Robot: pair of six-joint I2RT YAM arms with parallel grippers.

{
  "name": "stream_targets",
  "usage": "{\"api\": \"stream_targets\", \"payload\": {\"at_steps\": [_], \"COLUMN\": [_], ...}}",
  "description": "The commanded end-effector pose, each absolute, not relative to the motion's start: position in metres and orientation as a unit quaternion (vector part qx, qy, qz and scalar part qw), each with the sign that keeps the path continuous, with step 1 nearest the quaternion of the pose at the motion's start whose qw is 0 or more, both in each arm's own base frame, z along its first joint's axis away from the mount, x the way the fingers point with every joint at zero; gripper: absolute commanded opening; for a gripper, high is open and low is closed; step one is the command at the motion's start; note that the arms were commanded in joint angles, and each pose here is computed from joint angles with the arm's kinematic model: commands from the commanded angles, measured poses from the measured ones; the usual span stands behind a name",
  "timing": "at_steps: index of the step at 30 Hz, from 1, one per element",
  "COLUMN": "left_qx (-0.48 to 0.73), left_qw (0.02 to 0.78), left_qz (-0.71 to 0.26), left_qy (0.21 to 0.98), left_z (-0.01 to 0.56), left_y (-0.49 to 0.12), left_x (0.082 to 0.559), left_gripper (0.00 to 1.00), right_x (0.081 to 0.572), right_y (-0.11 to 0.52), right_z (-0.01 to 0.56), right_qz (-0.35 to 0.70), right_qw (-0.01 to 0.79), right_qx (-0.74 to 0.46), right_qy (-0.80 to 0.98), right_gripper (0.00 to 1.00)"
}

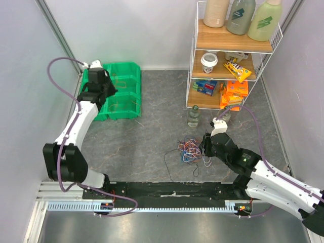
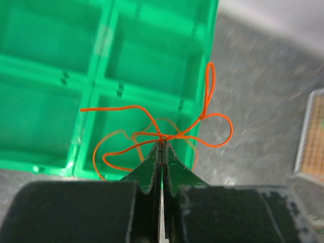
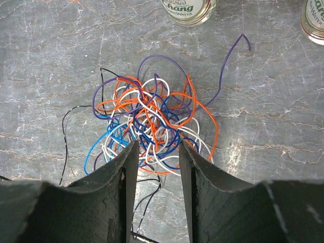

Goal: Untangle the cables

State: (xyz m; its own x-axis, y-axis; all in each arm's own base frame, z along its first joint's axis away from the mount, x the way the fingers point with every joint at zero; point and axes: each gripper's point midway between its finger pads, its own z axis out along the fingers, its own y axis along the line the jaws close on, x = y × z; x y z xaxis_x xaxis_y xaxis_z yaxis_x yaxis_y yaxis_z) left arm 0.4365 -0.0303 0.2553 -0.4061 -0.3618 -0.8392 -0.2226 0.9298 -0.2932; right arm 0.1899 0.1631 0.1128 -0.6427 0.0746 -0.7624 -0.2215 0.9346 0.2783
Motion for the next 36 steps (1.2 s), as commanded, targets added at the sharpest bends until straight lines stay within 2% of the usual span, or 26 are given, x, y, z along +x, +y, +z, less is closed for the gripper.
{"api": "stream_targets", "payload": {"at_steps": [1, 11, 17, 19, 21, 28, 32, 34, 36], "left_qx": [-0.172, -0.195, -0.181, -0.178, -0.171, -0.15, -0.118, -0.088, -0.043], "left_qw": [0.455, 0.381, 0.335, 0.333, 0.336, 0.37, 0.353, 0.347, 0.351], "left_qz": [-0.083, -0.077, -0.018, -0.004, 0.0, -0.032, -0.112, -0.128, -0.089], "left_qy": [0.87, 0.9, 0.925, 0.926, 0.926, 0.916, 0.921, 0.925, 0.931], "left_z": [0.192, 0.125, 0.1, 0.1, 0.107, 0.154, 0.159, 0.158, 0.156], "left_y": [-0.051, -0.056, -0.043, -0.037, -0.036, -0.042, -0.074, -0.1, -0.125], "left_x": [0.434, 0.443, 0.457, 0.459, 0.46, 0.443, 0.412, 0.399, 0.391], "left_gripper": [0.02, 0.02, 0.04, 0.11, 0.29, 0.66, 0.79, 0.79, 0.8], "right_x": [0.197, 0.196, 0.195, 0.195, 0.194, 0.19, 0.186, 0.184, 0.184], "right_y": [0.168, 0.168, 0.167, 0.168, 0.168, 0.171, 0.174, 0.177, 0.178], "right_z": [0.127, 0.126, 0.129, 0.13, 0.128, 0.128, 0.134, 0.135, 0.134], "right_qz": [0.187, 0.193, 0.193, 0.196, 0.198, 0.2, 0.206, 0.211, 0.211], "right_qw": [0.439, 0.439, 0.441, 0.443, 0.441, 0.434, 0.429, 0.423, 0.421], "right_qx": [-0.032, -0.029, -0.033, -0.034, -0.035, -0.068, -0.087, -0.093, -0.098], "right_qy": [0.878, 0.877, 0.876, 0.874, 0.875, 0.876, 0.875, 0.876, 0.877], "right_gripper": [0.45, 0.45, 0.45, 0.45, 0.46, 0.45, 0.45, 0.45, 0.45]}}
